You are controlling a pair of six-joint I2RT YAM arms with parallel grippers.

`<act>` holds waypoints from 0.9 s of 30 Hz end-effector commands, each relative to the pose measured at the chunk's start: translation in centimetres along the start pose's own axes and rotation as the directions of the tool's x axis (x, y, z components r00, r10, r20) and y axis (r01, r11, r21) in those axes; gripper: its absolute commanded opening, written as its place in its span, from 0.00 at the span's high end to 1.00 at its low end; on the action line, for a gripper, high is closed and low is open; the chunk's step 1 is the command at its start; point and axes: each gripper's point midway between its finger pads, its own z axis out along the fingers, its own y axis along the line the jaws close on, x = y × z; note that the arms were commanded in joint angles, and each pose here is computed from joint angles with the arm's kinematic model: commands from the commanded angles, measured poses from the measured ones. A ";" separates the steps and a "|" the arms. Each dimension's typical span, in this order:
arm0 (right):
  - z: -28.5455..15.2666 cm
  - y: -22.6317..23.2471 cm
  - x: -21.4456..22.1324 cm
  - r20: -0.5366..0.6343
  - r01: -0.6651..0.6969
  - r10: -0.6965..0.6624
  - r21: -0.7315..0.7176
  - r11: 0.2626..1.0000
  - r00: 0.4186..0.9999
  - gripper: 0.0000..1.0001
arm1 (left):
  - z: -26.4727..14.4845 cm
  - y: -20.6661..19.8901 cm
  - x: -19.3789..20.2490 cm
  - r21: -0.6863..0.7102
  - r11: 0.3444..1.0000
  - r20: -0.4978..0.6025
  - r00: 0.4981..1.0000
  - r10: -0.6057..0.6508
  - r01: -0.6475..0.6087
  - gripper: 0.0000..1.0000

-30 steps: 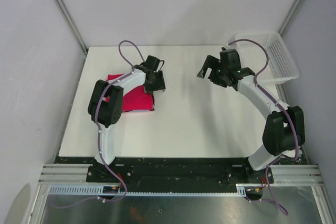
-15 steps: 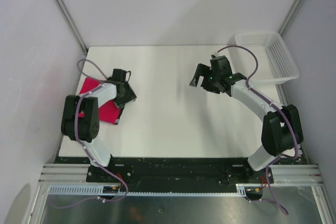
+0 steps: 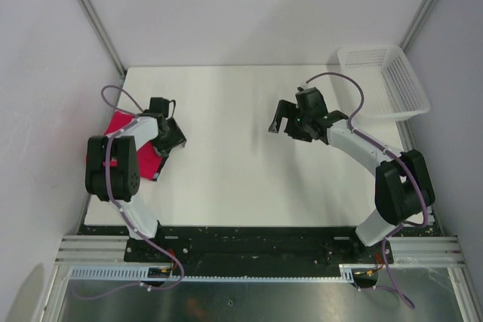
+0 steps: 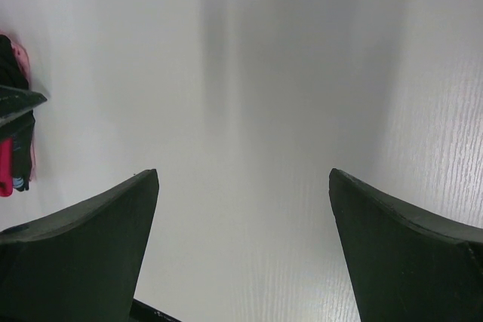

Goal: Fold and stack the t-shirts
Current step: Put the neatly folded tshirt into the corner of the board with the left arm

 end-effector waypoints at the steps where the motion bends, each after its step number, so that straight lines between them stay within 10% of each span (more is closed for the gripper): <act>1: -0.9 0.4 -1.0 0.055 0.002 -0.002 -0.004 1.000 0.998 0.01 | 1.2 -1.3 -2.2 0.031 0.998 0.023 0.999 0.045 -0.046 0.32; 9: -1.8 -0.1 -0.7 0.060 0.009 -0.010 0.016 1.000 0.998 0.01 | -0.8 -5.1 -3.8 0.168 0.978 0.053 0.992 0.118 -0.125 0.32; 27: -12.0 -4.2 0.1 0.255 -0.053 0.027 0.098 0.994 0.967 0.01 | -15.8 -15.9 11.1 0.466 0.680 0.305 0.824 0.477 -0.566 0.01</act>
